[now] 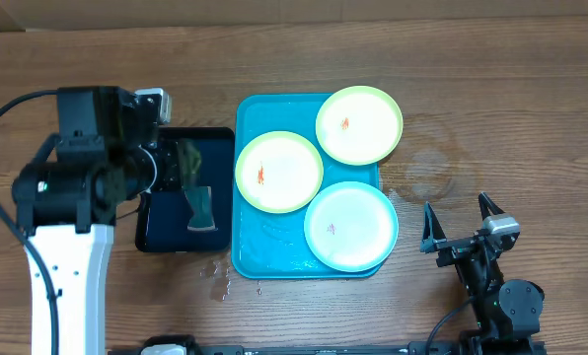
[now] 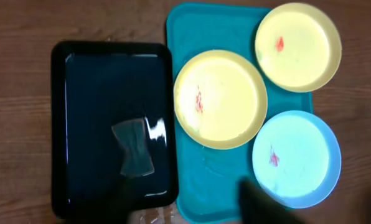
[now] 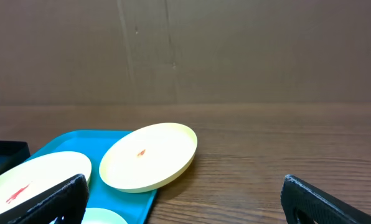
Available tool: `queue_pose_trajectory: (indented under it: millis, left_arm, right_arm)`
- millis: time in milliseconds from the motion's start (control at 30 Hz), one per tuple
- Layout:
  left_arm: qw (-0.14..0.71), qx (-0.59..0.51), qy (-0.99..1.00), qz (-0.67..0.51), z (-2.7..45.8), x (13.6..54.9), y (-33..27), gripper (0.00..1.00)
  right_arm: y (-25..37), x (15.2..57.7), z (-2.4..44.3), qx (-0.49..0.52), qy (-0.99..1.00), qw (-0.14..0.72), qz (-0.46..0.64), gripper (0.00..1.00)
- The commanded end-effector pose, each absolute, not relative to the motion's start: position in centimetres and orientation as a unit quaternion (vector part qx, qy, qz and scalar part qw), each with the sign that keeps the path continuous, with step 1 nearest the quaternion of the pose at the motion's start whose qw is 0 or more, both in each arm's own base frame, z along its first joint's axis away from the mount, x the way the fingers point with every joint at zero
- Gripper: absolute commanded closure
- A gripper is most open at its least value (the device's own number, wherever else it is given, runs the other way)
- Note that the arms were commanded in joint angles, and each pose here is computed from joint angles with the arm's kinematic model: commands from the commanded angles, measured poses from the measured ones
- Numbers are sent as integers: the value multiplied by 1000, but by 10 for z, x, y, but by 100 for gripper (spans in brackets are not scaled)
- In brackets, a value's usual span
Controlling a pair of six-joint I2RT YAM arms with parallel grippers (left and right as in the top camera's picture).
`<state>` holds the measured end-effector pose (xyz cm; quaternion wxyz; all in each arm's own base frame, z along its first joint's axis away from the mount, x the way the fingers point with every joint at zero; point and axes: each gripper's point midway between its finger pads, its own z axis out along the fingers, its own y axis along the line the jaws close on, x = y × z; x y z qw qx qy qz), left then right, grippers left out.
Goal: Clean dirty plates on tray and stack at the side
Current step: 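Move the left gripper over the black tray toward the sponge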
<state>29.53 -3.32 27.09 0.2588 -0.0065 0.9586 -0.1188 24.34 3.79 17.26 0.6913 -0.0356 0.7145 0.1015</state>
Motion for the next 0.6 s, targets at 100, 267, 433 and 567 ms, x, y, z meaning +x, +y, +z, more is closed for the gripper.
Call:
queue_pose_trajectory:
  millis: [100,267,433,567]
  left_arm:
    - [230,-67,967,-86,257,306,-19,96]
    - [193,-105,974,-62,238,309,-9,87]
    - [153,-107,981,-61,220,308,-10,74]
    - [118,-109,985,-59,205,306,-11,49]
  right_arm:
    - [36,244,169,-29,717,690,99,0]
    - [36,244,169,-29,717,690,99,0]
    - [36,244,169,-29,717,690,99,0]
    - [36,244,169,-29,717,690,99,0]
